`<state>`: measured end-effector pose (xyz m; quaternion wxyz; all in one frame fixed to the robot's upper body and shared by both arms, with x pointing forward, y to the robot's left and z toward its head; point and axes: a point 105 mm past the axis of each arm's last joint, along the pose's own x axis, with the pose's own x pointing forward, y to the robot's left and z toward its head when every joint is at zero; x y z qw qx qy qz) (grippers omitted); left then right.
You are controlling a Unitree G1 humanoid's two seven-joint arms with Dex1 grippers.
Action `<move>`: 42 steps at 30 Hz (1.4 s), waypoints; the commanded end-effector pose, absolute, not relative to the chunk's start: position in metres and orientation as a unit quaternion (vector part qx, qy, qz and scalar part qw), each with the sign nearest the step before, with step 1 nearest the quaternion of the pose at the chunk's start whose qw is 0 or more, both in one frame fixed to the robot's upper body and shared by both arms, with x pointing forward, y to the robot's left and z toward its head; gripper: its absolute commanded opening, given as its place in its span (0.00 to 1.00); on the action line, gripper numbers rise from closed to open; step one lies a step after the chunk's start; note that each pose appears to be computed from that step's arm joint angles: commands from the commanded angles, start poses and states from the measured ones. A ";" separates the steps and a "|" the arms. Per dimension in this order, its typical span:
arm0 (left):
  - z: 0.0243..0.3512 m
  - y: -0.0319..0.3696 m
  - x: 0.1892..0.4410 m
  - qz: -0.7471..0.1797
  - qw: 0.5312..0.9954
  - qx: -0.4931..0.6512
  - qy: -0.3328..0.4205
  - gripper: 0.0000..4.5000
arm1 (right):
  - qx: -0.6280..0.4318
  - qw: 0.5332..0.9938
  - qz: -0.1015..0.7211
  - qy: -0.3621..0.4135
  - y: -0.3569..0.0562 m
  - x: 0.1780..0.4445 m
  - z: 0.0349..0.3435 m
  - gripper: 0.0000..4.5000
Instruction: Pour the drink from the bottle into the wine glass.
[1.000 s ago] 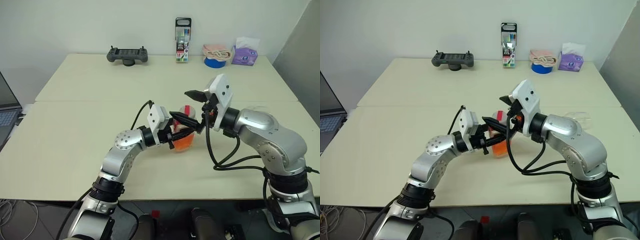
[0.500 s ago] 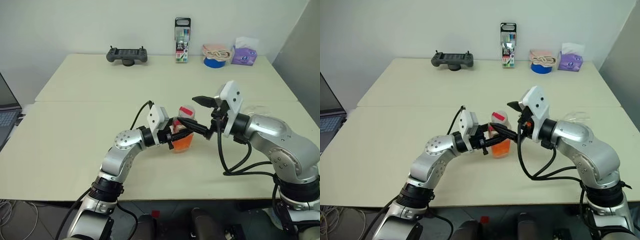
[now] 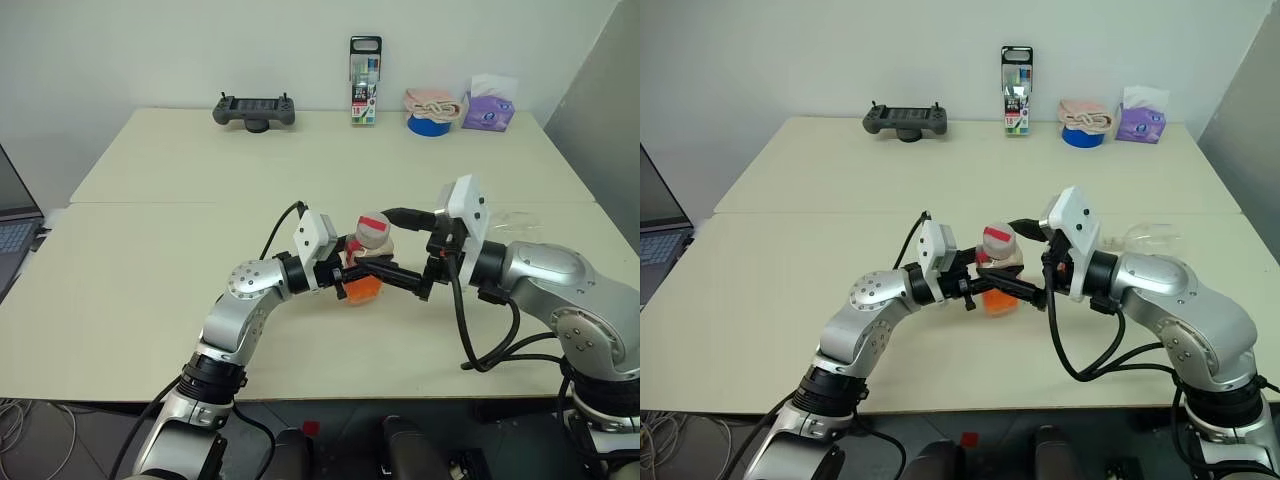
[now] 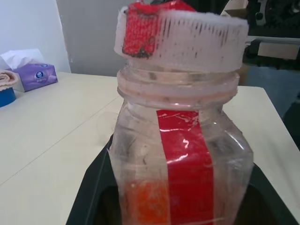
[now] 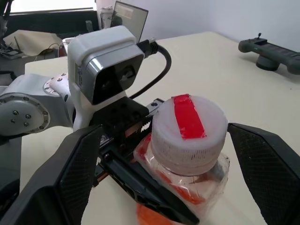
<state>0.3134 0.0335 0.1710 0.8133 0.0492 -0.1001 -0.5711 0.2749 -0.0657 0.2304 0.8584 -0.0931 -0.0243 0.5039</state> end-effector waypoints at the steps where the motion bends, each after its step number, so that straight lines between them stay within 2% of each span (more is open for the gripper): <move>1: 0.184 0.035 0.311 -0.570 0.809 0.057 -0.131 0.38 | -0.079 0.869 0.484 -0.059 -0.063 0.273 0.246 1.00; 19: 0.183 0.032 0.309 -0.571 0.809 0.056 -0.129 0.38 | -0.092 0.895 0.429 -0.080 -0.046 0.303 0.251 1.00; 35: 0.179 0.033 0.310 -0.574 0.806 0.072 -0.125 0.38 | -0.098 0.894 0.433 -0.058 -0.062 0.295 0.240 1.00; 42: 0.178 0.034 0.311 -0.572 0.808 0.073 -0.123 0.38 | -0.087 0.875 0.472 -0.055 -0.056 0.281 0.240 1.00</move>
